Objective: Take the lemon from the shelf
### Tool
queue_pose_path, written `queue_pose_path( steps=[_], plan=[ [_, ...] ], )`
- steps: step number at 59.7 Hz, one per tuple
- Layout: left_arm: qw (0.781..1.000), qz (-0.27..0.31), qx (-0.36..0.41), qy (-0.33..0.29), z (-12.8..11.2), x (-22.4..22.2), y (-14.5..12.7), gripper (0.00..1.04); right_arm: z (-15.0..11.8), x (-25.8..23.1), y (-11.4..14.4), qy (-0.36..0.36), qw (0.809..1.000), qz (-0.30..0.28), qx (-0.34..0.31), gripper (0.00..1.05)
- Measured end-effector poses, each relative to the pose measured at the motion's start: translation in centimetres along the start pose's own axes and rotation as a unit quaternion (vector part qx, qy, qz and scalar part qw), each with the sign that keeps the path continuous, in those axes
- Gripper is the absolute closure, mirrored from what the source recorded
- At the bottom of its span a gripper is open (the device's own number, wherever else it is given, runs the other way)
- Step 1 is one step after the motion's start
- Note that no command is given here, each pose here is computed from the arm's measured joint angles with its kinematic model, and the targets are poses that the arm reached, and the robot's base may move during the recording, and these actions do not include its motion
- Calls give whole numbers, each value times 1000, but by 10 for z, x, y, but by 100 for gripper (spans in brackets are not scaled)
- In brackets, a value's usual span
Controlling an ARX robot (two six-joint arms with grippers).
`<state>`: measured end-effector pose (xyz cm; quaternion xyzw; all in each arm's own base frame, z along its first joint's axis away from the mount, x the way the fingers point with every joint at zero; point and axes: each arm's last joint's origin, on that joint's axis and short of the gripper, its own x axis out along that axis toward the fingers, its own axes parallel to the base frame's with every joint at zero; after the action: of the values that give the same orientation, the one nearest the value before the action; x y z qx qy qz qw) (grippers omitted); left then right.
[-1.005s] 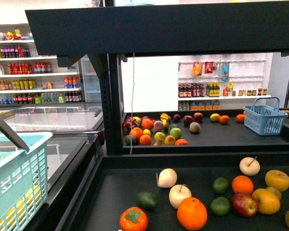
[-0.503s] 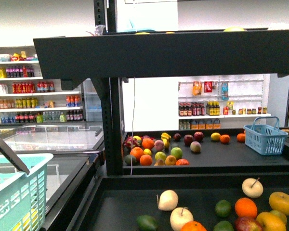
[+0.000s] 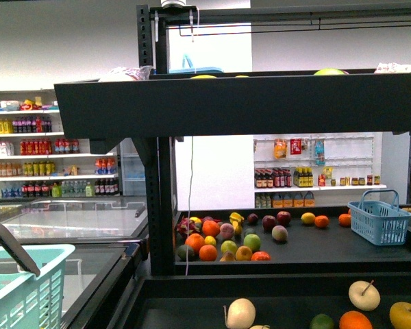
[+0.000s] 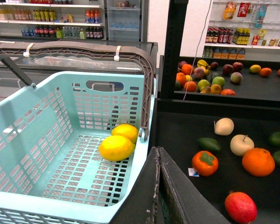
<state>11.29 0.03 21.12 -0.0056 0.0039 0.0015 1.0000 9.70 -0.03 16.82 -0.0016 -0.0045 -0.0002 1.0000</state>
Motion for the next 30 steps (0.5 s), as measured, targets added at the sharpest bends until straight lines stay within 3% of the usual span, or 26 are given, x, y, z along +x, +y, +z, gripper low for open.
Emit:
queue_pose_path(
  steps=[30],
  plan=[
    [1000,0,0,-4,-29,-15,0,102,0,0,0,0,1000,0,0,7]
  ],
)
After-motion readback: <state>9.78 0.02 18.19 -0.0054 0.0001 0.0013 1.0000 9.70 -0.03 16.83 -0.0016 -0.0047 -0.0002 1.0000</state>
